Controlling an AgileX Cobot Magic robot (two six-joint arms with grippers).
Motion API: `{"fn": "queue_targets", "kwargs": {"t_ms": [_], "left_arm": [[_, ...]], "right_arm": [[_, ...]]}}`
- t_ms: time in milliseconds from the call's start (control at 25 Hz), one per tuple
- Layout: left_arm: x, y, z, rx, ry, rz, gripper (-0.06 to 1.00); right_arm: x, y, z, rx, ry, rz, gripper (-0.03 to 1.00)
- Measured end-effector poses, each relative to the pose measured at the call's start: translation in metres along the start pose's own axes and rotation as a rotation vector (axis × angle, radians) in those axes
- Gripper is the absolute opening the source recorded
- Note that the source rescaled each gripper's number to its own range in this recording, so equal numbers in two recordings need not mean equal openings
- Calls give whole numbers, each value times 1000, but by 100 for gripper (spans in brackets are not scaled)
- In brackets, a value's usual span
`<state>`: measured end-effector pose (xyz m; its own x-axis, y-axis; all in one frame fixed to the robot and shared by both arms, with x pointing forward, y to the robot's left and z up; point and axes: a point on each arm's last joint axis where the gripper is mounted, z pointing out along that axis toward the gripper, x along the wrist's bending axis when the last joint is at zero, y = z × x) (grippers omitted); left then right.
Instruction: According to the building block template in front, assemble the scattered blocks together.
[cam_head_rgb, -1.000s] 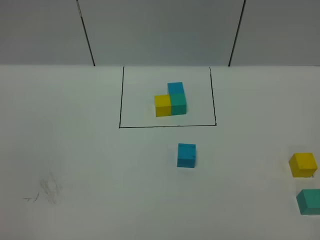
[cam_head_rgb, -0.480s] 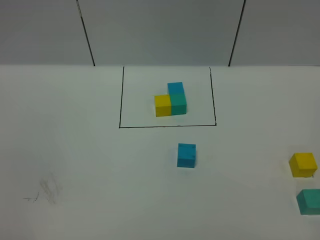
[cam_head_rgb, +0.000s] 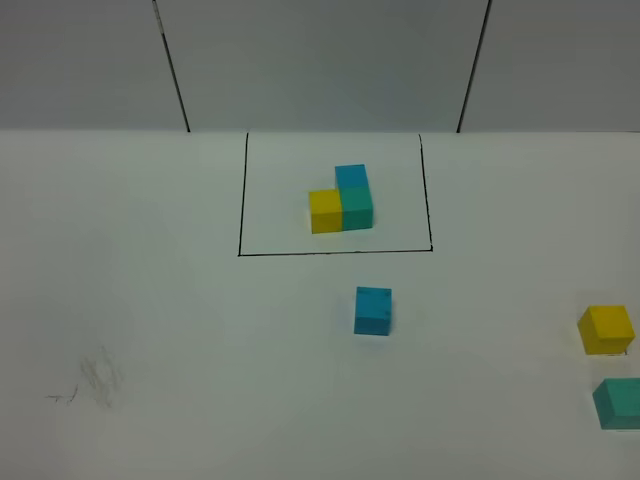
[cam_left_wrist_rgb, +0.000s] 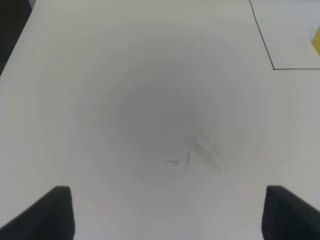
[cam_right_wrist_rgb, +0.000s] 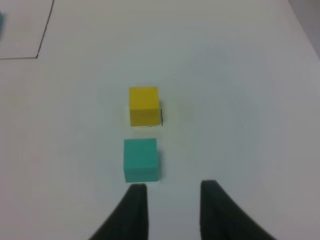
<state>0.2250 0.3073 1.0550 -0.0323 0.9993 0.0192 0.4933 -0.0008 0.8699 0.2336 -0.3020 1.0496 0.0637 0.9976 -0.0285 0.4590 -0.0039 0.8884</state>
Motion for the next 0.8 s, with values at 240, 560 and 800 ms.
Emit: {"fn": "queue_targets", "kwargs": {"t_ms": [240, 560, 800], "left_arm": [[0, 0, 0, 0, 0, 1, 71], [0, 0, 0, 0, 1, 1, 71], [0, 0, 0, 0, 1, 1, 71]], "right_arm": [[0, 0, 0, 0, 0, 0, 0], [0, 0, 0, 0, 0, 0, 0], [0, 0, 0, 0, 0, 0, 0]]}}
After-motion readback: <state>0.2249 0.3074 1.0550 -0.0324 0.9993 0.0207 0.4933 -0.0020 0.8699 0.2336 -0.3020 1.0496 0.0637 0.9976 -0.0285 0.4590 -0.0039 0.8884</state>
